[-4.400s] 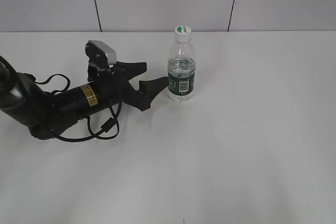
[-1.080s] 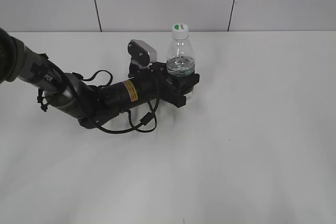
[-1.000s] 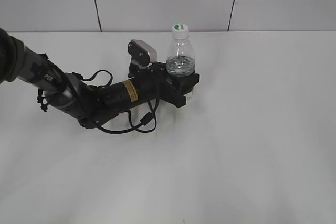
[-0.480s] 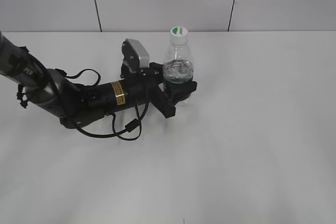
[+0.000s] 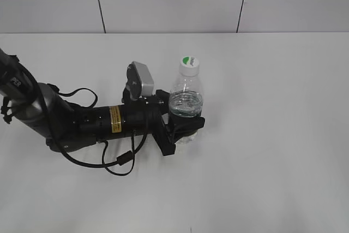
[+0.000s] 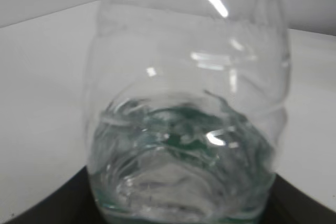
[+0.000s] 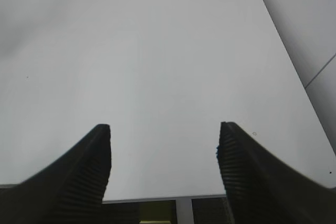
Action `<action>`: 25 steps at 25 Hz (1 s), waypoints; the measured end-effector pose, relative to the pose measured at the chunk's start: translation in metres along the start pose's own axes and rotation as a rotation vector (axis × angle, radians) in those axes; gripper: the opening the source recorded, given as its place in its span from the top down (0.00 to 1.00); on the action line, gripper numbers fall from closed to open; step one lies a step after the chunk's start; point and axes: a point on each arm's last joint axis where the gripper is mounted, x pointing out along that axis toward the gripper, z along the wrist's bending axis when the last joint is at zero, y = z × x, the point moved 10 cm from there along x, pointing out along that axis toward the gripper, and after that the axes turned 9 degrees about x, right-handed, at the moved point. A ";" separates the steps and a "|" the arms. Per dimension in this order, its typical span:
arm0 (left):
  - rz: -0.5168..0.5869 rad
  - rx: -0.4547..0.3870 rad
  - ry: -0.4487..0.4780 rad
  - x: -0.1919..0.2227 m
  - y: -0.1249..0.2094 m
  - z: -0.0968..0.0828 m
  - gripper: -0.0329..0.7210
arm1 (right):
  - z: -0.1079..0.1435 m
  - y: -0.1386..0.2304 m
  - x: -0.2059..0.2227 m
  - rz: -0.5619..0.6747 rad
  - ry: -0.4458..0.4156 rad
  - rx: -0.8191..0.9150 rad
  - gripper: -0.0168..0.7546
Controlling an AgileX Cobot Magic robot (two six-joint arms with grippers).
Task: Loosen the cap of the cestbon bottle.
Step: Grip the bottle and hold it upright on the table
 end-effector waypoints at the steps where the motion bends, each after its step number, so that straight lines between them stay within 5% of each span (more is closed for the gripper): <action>1: 0.001 0.001 0.009 0.001 0.000 -0.004 0.42 | 0.000 0.000 0.000 0.000 0.000 0.000 0.34; 7: -0.003 0.026 0.044 0.010 -0.003 -0.018 0.42 | 0.000 0.000 0.000 0.000 0.000 0.000 0.34; 25: -0.005 0.019 0.032 0.010 -0.003 -0.016 0.42 | 0.000 0.000 0.000 0.000 0.000 0.000 0.34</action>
